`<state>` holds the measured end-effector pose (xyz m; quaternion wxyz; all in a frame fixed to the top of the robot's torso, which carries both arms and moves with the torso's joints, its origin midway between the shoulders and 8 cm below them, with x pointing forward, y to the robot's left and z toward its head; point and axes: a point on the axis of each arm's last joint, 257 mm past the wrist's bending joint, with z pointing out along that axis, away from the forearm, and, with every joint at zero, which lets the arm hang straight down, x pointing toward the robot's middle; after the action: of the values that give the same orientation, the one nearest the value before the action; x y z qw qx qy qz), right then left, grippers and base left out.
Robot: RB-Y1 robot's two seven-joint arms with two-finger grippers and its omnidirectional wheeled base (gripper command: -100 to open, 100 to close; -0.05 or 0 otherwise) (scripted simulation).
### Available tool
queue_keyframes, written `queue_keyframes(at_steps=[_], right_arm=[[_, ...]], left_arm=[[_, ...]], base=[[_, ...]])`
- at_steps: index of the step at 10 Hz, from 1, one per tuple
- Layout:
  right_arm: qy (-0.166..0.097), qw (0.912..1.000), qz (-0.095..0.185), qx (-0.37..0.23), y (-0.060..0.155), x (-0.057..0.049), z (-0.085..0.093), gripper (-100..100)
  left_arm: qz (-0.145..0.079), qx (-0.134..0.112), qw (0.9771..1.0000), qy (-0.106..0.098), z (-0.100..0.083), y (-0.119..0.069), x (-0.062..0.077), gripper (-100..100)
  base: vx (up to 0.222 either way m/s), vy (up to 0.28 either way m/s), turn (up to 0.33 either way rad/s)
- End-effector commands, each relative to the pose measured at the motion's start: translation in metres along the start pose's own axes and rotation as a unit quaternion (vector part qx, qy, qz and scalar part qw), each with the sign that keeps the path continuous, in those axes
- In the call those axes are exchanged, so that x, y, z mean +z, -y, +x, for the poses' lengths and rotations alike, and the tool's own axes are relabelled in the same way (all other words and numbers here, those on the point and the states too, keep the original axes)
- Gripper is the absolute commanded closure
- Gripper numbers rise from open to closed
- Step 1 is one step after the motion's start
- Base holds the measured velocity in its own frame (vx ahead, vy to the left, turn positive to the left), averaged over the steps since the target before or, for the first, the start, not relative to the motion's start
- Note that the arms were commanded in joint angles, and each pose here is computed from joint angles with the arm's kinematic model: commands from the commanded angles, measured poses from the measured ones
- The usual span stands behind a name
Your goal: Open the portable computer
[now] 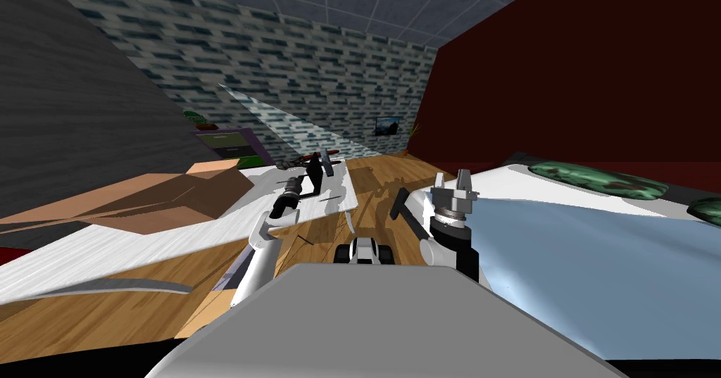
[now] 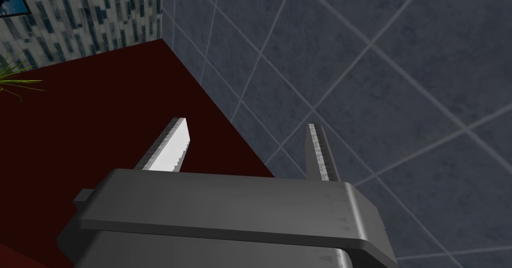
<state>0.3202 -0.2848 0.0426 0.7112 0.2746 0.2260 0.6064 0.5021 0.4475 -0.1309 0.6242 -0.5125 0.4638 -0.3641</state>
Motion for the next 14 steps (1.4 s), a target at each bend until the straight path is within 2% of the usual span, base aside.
queue_keyframes(at_steps=[1, 2, 4, 6, 7, 8, 9, 10, 11, 12, 14], right_arm=[[0.0, 1.0, 0.0, 0.0, 0.0, 0.0, 0.0, 0], [0.0, 1.0, 0.0, 0.0, 0.0, 0.0, 0.0, 0], [0.0, 1.0, 0.0, 0.0, 0.0, 0.0, 0.0, 0], [0.0, 1.0, 0.0, 0.0, 0.0, 0.0, 0.0, 0], [0.0, 1.0, 0.0, 0.0, 0.0, 0.0, 0.0, 0], [0.0, 1.0, 0.0, 0.0, 0.0, 0.0, 0.0, 0], [0.0, 1.0, 0.0, 0.0, 0.0, 0.0, 0.0, 0], [0.0, 1.0, 0.0, 0.0, 0.0, 0.0, 0.0, 0], [0.0, 1.0, 0.0, 0.0, 0.0, 0.0, 0.0, 0], [0.0, 1.0, 0.0, 0.0, 0.0, 0.0, 0.0, 0], [0.0, 1.0, 0.0, 0.0, 0.0, 0.0, 0.0, 0]], left_arm=[[-0.002, 0.035, 0.9994, 0.002, -0.007, 0.005, 0.0, -100], [-0.003, 0.056, 0.9984, 0.003, -0.011, 0.007, 0.0, -100], [-0.006, 0.101, 0.9948, 0.006, -0.019, 0.011, -0.001, -100], [-0.01, 0.151, 0.9885, 0.01, -0.028, 0.016, -0.002, -100], [-0.008, 0.134, 0.9909, 0.008, -0.025, 0.016, -0.002, -100], [-0.009, 0.14, 0.99, 0.012, -0.03, 0.023, -0.002, -100], [-0.008, 0.139, 0.9902, 0.01, -0.028, 0.02, -0.002, -100], [-0.009, 0.139, 0.9902, 0.011, -0.028, 0.02, -0.002, 100], [0.014, 0.115, 0.9932, -0.013, -0.006, 0.03, 0.011, 100], [0.015, 0.113, 0.9934, -0.013, -0.005, 0.032, 0.015, 100], [-0.006, 0.112, 0.9936, -0.011, -0.008, 0.012, 0.022, 100]], base=[[0.013, -0.038, -0.063], [0.028, -0.101, -0.065], [0.042, -0.127, -0.047], [0.034, -0.101, -0.054], [0.01, -0.04, -0.008], [0.078, 0.015, -0.049], [0.049, 0.015, -0.015], [0.006, 0.003, 0.005], [-0.034, -0.002, 0.151], [-0.045, -0.006, 0.119], [-0.028, -0.004, -0.005]])
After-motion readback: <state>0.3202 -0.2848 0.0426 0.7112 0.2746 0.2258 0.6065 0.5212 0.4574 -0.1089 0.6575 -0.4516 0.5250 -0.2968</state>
